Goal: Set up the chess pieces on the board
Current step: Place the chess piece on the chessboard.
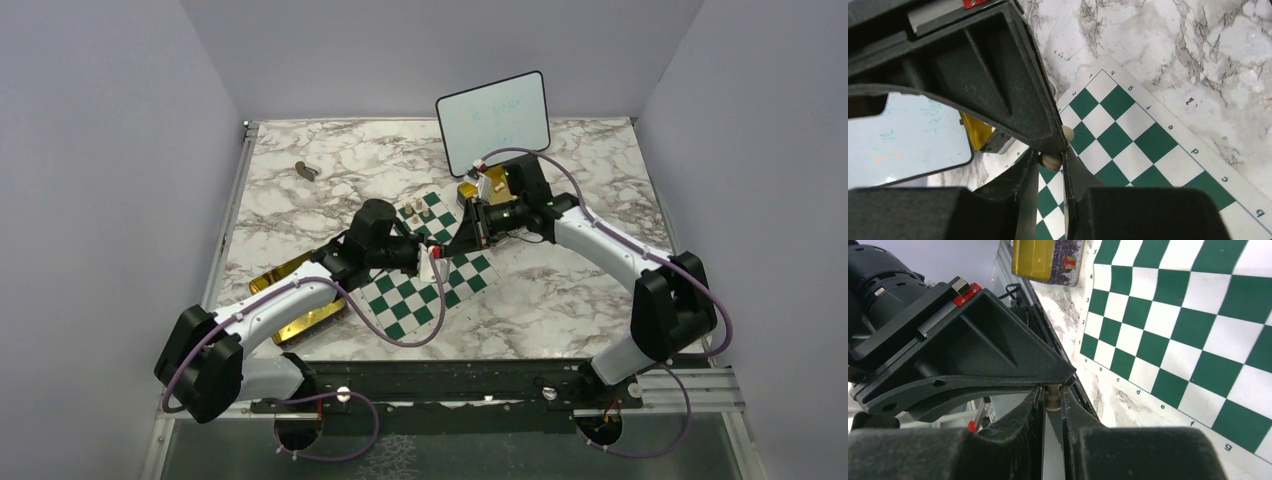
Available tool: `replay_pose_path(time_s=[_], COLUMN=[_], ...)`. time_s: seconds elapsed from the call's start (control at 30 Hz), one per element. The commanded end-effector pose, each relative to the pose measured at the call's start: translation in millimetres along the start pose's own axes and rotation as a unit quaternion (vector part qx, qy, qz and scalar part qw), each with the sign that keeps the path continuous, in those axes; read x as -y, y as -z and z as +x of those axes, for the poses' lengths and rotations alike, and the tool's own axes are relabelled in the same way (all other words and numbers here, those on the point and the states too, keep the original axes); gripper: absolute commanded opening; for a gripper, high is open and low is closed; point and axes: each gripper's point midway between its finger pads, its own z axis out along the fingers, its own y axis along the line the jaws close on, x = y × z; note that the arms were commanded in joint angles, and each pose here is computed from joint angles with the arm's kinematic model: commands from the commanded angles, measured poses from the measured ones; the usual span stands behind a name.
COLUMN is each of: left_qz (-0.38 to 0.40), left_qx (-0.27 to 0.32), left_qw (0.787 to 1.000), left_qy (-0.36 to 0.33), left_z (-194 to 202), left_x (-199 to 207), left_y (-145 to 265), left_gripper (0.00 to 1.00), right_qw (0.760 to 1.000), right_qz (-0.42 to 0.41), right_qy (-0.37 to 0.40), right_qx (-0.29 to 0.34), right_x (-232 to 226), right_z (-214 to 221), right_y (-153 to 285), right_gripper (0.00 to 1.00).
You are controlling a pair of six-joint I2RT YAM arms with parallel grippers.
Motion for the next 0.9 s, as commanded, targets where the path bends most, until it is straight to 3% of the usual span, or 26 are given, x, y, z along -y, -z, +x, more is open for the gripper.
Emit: replay_pose_path(time_s=[0.0, 0.3, 0.7, 0.87], left_qz=[-0.022, -0.075, -0.127, -0.159], left_qx=[0.006, 0.043, 0.046, 0.041], left_qw=[0.995, 0.959, 0.928, 0.913], left_qy=[0.092, 0.269, 0.347, 0.372], left_z=[-6, -14, -13, -9], left_x=[-11, -21, -34, -42], left_y=[-7, -14, -10, -6], left_gripper=[0.15, 0.08, 0.07, 0.07], right_qw=[0.996, 0.981, 0.969, 0.964], right_qz=[0.022, 0.064, 0.097, 0.108], right_qy=[0.025, 0.034, 0.022, 0.011], right_qx=[0.078, 0.179, 0.227, 0.244], right_x=[-15, -10, -6, -6], right_z=[-26, -34, -45, -47], right_y=[10, 27, 38, 44], right_gripper=[0.21, 0.3, 0.27, 0.31])
